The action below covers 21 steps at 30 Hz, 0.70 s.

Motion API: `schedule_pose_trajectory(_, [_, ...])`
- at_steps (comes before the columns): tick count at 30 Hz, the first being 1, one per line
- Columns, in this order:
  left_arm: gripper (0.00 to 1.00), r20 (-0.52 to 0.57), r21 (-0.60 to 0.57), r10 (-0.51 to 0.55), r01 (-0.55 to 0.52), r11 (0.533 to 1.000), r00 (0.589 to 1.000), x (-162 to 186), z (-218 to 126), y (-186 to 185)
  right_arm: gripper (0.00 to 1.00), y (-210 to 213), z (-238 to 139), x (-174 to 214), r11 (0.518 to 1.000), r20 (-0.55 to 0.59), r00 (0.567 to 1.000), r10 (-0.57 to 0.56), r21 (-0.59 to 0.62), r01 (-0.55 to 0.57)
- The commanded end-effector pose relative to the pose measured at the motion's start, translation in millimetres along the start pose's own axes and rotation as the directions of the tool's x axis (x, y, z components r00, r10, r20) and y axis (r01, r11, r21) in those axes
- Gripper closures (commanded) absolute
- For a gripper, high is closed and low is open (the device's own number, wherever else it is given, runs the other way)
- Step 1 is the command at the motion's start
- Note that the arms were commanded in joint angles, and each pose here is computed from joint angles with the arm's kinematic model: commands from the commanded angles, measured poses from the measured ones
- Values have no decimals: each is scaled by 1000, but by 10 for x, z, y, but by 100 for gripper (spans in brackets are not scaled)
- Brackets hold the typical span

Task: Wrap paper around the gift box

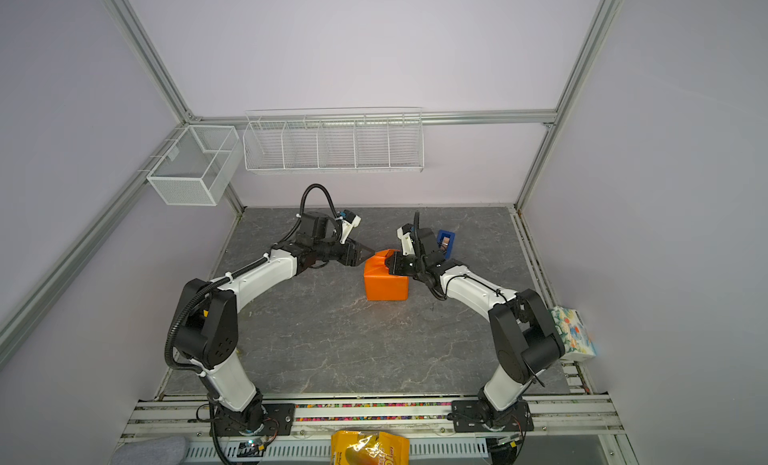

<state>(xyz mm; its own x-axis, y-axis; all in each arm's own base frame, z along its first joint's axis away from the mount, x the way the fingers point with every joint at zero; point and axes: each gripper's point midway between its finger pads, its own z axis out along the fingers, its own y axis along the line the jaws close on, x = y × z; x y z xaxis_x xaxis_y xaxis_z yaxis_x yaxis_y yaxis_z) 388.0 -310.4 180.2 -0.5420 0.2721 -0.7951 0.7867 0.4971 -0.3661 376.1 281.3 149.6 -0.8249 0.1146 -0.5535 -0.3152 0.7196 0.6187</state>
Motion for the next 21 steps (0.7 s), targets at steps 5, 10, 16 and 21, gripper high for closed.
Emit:
schedule_pose_trajectory(5, [32, -19, 211, 420, -407, 889, 907, 127, 81, -225, 93, -171, 66, 291, 998, -101, 994, 37, 50, -32])
schedule_pose_trajectory(10, [33, -64, 260, 481, -450, 854, 875, 119, 212, -96, 93, -160, 45, 272, 998, -95, 995, 31, 52, -26])
schedule_pose_trajectory(16, [37, -68, 366, 518, -462, 808, 853, 184, 257, -156, 93, -167, 38, 275, 998, -95, 995, 30, 55, -24])
schedule_pose_trajectory(21, [47, -50, 394, 509, -452, 801, 859, 176, 303, -172, 93, -170, 50, 284, 998, -98, 995, 31, 55, -26])
